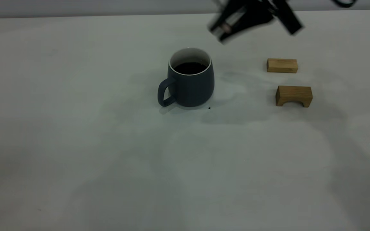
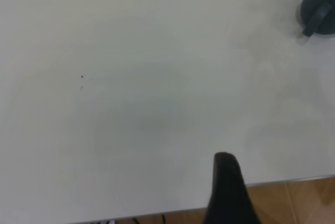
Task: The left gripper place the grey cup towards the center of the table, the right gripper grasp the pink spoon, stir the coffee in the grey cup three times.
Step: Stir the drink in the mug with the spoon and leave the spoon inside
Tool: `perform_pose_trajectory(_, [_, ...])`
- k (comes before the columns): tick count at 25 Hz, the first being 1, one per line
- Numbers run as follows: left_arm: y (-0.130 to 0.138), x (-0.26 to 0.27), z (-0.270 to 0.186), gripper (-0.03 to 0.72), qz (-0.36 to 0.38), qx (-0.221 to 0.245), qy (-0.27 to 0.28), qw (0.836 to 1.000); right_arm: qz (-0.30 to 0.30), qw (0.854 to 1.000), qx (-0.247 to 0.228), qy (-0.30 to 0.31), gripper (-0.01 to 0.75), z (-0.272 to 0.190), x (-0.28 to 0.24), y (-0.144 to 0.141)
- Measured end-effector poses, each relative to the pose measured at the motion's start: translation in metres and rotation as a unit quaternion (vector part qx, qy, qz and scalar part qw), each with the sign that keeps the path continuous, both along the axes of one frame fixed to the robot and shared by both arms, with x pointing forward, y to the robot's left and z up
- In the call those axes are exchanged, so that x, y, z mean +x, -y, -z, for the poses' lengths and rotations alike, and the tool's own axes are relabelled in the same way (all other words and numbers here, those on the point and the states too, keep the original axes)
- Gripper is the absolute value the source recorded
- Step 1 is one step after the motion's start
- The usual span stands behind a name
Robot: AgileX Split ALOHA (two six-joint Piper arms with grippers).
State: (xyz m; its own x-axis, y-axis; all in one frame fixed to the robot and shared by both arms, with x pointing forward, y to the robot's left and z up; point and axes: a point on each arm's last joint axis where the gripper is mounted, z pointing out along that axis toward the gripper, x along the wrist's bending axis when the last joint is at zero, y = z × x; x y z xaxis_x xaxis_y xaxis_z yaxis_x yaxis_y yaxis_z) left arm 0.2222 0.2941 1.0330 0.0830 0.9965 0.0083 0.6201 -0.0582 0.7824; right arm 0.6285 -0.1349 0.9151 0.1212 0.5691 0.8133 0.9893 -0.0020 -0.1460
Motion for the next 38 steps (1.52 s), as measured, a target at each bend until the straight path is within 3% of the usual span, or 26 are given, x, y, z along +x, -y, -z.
perform_pose_trajectory(5, [0.000,0.000,0.000,0.568,0.000,0.000,0.000,1.000,0.085,0.988,0.118,-0.051,0.141,-0.016,0.010,-0.010])
perform_pose_trajectory(8, [0.000,0.000,0.000,0.568,0.000,0.000,0.000,1.000,0.152,0.966,0.152,-0.142,0.141,-0.022,0.015,-0.012])
perform_pose_trajectory(11, [0.000,0.000,0.000,0.568,0.000,0.000,0.000,1.000,0.222,0.919,0.169,-0.279,0.141,-0.026,0.018,-0.012])
perform_pose_trajectory(16, [0.000,0.000,0.000,0.568,0.000,0.000,0.000,1.000,0.304,0.803,0.170,-0.484,0.141,-0.026,0.020,-0.013])
perform_pose_trajectory(20, [0.000,0.000,0.000,0.568,0.000,0.000,0.000,1.000,0.324,0.756,0.189,-0.536,0.141,-0.009,0.027,-0.014])
perform_pose_trajectory(21, [0.000,0.000,0.000,0.568,0.000,0.000,0.000,1.000,0.327,0.750,0.194,-0.541,0.141,0.001,0.031,-0.015])
perform_pose_trajectory(27, [0.000,0.000,0.000,0.568,0.000,0.000,0.000,1.000,0.334,0.751,0.194,-0.535,0.141,0.045,0.052,-0.019])
perform_pose_trajectory(38, [0.000,0.000,0.000,0.568,0.000,0.000,0.000,1.000,0.361,0.714,0.172,-0.575,0.141,0.109,0.051,-0.010])
